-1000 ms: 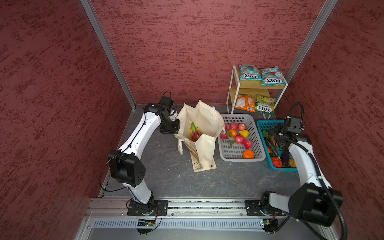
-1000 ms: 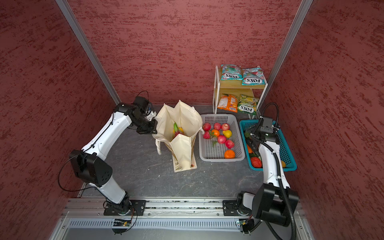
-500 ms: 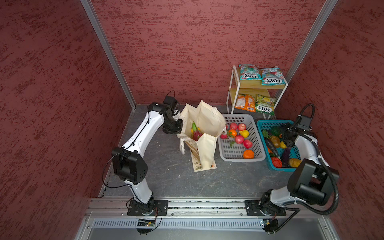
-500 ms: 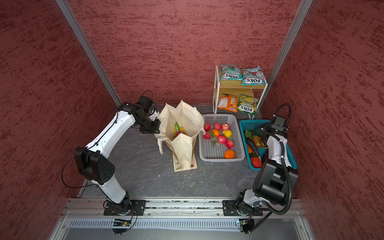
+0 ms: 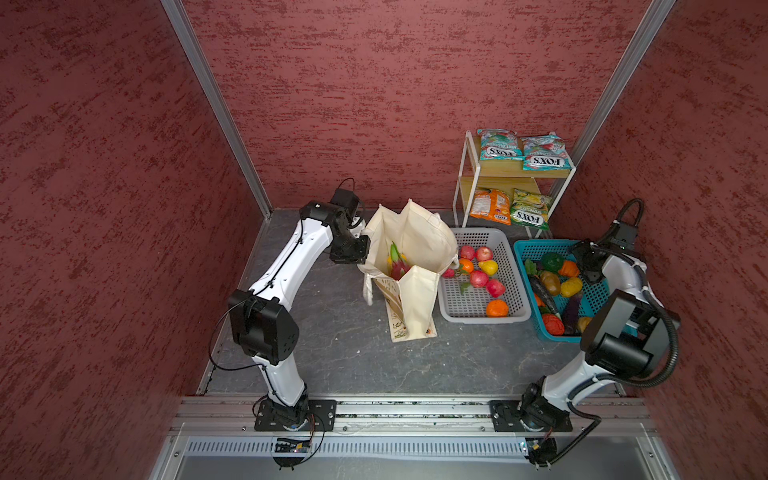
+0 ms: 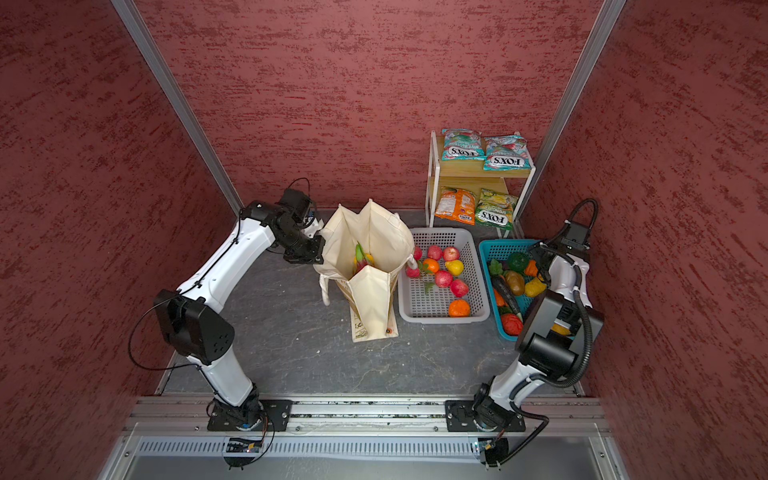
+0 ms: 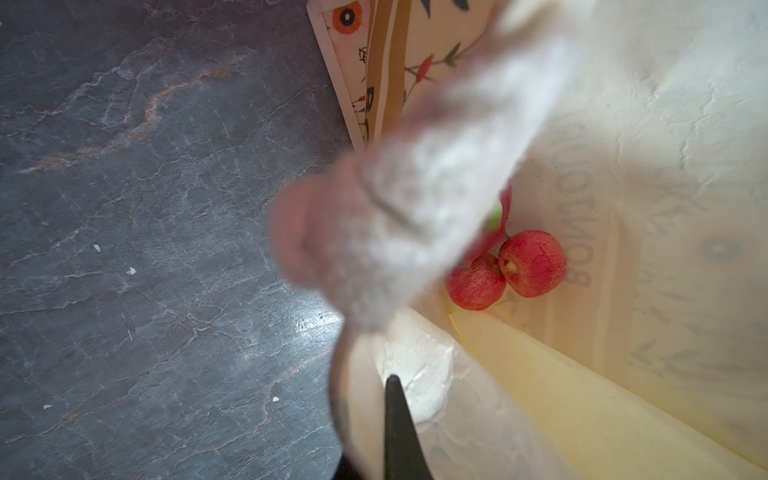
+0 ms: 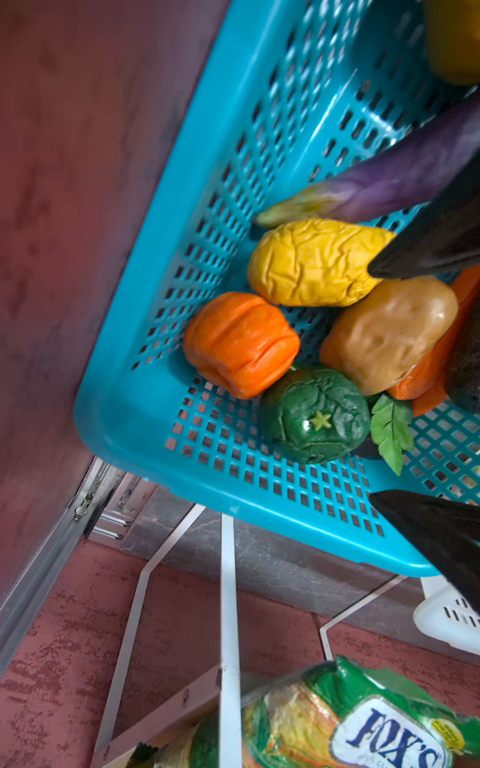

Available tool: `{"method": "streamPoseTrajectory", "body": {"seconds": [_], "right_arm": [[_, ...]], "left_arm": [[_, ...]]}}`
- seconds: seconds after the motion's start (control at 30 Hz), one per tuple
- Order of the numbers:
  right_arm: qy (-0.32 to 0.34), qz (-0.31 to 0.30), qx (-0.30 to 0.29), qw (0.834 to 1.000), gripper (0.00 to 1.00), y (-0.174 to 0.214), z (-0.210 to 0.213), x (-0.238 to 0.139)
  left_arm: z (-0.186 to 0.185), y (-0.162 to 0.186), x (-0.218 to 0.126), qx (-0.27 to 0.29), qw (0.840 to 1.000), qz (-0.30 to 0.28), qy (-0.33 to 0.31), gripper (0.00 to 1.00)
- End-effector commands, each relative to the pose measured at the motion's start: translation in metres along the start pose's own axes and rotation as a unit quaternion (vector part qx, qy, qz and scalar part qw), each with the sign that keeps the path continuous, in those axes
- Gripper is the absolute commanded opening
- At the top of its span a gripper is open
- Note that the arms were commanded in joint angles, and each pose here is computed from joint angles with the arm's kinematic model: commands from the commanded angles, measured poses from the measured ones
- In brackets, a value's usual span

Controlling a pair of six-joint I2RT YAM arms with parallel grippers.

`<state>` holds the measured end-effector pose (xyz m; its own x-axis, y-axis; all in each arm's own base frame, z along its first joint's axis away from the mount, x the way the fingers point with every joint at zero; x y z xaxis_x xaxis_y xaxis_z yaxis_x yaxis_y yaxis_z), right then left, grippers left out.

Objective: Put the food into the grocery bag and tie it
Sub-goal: 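Lower the right gripper and grasp the round green vegetable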

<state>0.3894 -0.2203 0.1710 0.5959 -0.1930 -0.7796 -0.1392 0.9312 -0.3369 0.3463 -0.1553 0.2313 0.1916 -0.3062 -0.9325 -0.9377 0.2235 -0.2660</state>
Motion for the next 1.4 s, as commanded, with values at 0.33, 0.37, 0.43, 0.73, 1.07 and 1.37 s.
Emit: {"method": "streamPoseTrajectory", "body": {"seconds": [0.33,0.37,0.43,0.73,1.07,1.37], "right_arm": [[-0.028,0.086,-0.005,0.996,0.82,0.025,0.021,0.028],[-0.020,0.082,-0.005,0.996,0.82,0.024,0.018,0.029],[-0.007,0.064,-0.001,0.998,0.81,0.019,0.015,0.027],[-0.008,0.085,0.005,0.996,0.82,0.030,0.034,0.048],[0.052,0.077,0.003,0.996,0.85,0.038,0.022,0.057],[0.080,0.057,0.010,0.995,0.90,0.030,0.016,0.056]], "left_arm": [[-0.003,-0.001,-0.002,-0.001,1.000,-0.005,0.004,0.00],[-0.004,-0.001,-0.001,-0.001,1.000,-0.005,0.005,0.00],[-0.004,-0.002,0.000,-0.001,1.000,-0.004,0.008,0.00],[-0.004,-0.006,0.005,0.002,1.000,0.000,0.015,0.00],[0.002,-0.004,0.001,-0.003,1.000,-0.002,0.013,0.00],[0.006,-0.003,0.000,-0.008,1.000,-0.002,0.014,0.00]]}}
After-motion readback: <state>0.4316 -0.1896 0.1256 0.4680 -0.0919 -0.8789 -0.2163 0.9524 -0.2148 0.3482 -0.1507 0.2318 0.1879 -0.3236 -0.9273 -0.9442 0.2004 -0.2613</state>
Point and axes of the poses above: each gripper's point midway between its finger pads, its own x axis out along the fingers, its own z axis along the line the jaws close on, y = z × x, the point moved 2 cm from there along -x, back along the fingers, and after that the axes turned 9 degrees about x, right-handed, at the moved point
